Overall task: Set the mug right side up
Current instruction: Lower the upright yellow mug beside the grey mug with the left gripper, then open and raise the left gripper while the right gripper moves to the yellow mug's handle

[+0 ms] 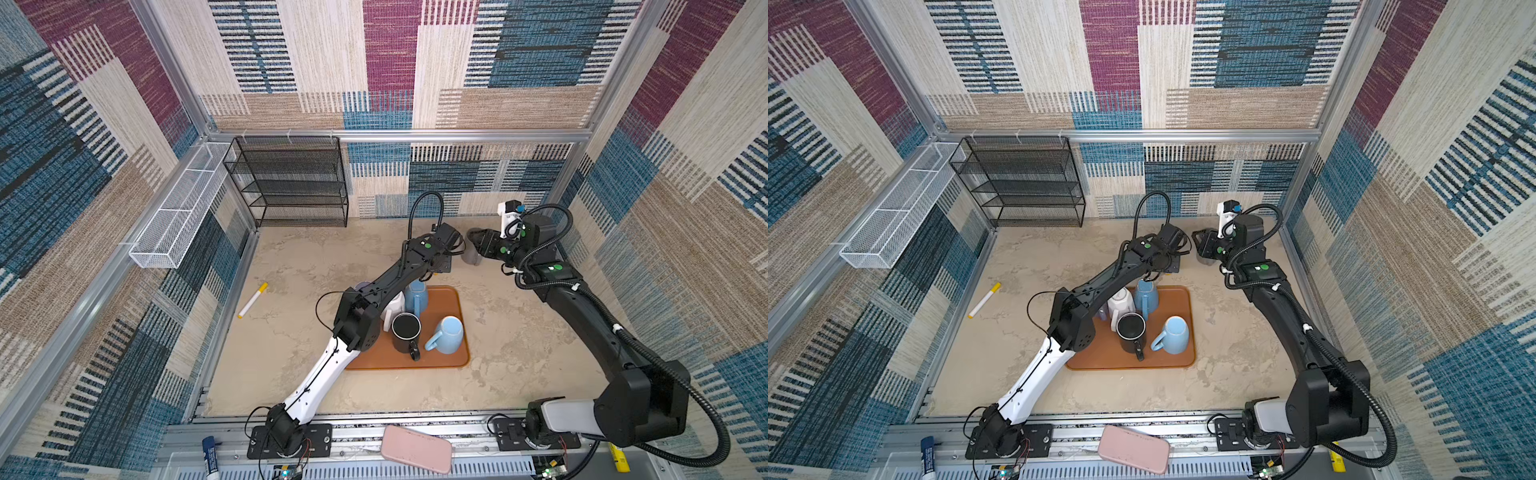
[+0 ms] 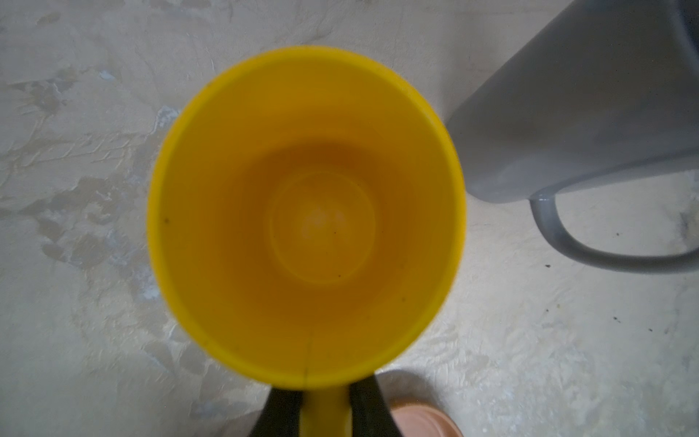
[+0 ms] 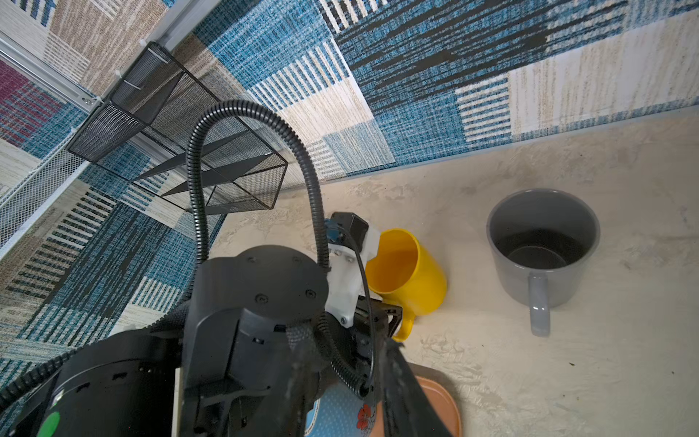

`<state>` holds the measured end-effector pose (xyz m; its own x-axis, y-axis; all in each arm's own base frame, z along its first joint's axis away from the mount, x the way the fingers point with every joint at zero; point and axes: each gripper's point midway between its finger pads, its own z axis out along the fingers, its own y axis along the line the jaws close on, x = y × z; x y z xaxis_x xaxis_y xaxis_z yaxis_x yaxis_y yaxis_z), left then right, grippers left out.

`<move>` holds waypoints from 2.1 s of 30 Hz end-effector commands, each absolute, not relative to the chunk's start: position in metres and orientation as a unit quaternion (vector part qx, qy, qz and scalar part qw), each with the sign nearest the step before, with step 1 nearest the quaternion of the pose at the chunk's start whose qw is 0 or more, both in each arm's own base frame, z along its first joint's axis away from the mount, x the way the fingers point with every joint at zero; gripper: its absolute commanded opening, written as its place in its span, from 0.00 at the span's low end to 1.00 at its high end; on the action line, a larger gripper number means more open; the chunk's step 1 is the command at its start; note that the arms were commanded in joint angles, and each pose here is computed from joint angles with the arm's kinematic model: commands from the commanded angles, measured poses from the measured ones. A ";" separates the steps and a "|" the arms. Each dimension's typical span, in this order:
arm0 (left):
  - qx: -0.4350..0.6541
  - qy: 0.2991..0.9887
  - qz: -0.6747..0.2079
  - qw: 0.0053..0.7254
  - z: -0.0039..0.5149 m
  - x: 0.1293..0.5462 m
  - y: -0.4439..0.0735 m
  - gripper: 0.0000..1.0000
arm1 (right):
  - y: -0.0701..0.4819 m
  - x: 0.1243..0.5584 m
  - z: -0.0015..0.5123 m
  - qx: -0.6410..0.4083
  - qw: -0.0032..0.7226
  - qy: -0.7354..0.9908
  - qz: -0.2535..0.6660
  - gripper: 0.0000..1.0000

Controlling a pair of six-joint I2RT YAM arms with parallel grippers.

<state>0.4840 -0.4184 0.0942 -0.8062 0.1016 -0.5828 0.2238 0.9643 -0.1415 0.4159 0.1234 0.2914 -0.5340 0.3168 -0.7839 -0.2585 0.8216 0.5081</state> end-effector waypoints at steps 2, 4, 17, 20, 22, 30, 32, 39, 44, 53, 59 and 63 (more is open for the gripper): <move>0.089 0.940 -0.111 0.311 0.097 0.489 -0.423 0.16 | 0.121 0.417 0.301 0.018 0.497 0.816 0.295 0.34; 0.088 0.940 -0.110 0.311 0.096 0.490 -0.422 0.16 | 0.121 0.416 0.300 0.018 0.497 0.816 0.294 0.34; 0.088 0.939 -0.116 0.311 0.098 0.489 -0.424 0.22 | 0.121 0.416 0.300 0.019 0.497 0.817 0.293 0.34; 0.087 0.938 -0.115 0.314 0.101 0.489 -0.423 0.24 | 0.120 0.415 0.301 0.020 0.498 0.816 0.292 0.34; 0.087 0.938 -0.116 0.315 0.103 0.489 -0.424 0.25 | 0.120 0.415 0.301 0.020 0.498 0.816 0.291 0.34; 0.090 0.932 -0.135 0.323 0.124 0.486 -0.426 0.40 | 0.118 0.415 0.299 0.023 0.498 0.819 0.285 0.34; 0.090 0.929 -0.141 0.330 0.134 0.485 -0.425 0.44 | 0.116 0.415 0.297 0.026 0.497 0.820 0.281 0.34; 0.092 0.925 -0.127 0.347 0.158 0.476 -0.406 0.51 | 0.107 0.421 0.280 0.046 0.486 0.836 0.251 0.43; 0.085 0.924 -0.123 0.352 0.175 0.467 -0.386 0.50 | 0.112 0.428 0.254 0.049 0.464 0.853 0.236 0.44; 0.035 0.914 -0.161 0.372 0.196 0.459 -0.317 0.48 | 0.151 0.435 0.191 0.036 0.403 0.895 0.188 0.44; 0.011 0.911 -0.131 0.391 0.218 0.451 -0.267 0.48 | 0.174 0.443 0.162 0.021 0.368 0.916 0.160 0.44; -0.009 0.911 -0.117 0.396 0.222 0.447 -0.241 0.47 | 0.184 0.447 0.152 0.015 0.357 0.921 0.153 0.43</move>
<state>0.4449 -0.2524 0.2147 -0.7143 -0.1116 -0.6908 0.0867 0.9655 -0.2456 0.4436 0.1850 0.1547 -0.7451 0.1378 -0.6526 -0.1045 0.9422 0.3183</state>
